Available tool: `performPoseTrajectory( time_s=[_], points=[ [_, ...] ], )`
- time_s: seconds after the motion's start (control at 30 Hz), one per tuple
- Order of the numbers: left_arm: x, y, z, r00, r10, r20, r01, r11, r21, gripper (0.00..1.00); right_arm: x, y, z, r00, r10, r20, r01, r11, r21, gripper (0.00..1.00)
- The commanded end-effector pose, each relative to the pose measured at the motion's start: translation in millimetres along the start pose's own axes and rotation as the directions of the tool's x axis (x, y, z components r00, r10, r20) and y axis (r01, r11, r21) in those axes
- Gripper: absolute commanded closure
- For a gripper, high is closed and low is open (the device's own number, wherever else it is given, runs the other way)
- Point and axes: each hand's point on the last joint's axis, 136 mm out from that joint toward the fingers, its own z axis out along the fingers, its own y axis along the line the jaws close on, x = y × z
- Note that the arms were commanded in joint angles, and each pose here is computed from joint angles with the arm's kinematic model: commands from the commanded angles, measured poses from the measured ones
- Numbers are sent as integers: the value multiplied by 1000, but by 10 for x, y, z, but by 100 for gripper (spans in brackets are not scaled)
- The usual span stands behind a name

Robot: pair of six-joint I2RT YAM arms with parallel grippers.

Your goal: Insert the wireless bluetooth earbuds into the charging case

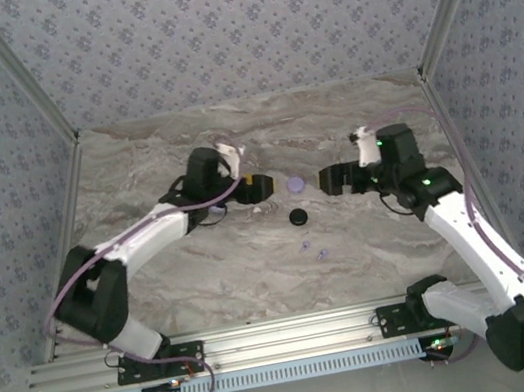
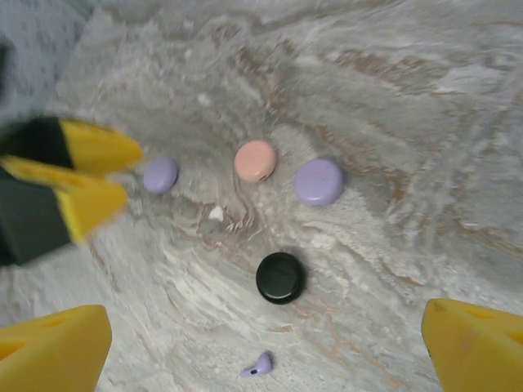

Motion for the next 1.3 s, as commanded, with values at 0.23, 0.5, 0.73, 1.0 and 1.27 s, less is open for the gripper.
performPoseTrajectory(
  time_s=[0.23,0.5,0.73,1.0,1.27],
  points=[
    [-361,773,-1278,934,-32,355,172,912,-372,4,5,561,986,923,-325,-205,332,943,1,0],
    [-42,1347,-1858,861,-196,469,426,781,-456,1,207,1043,1882,828,-455,-328,456,887,-79,0],
    [113,1494,-2067,818,-236,524,505,732,-458,1,300,1315,2588,781,-513,-357,497,856,-142,0],
    [187,1522,-2123,813,-248,526,520,715,-466,1,496,1576,3130,725,-573,-382,527,819,-227,0],
    [229,1540,-2127,810,-257,527,529,708,-467,1,734,1723,3381,694,-602,-396,527,799,-291,0]
  ],
)
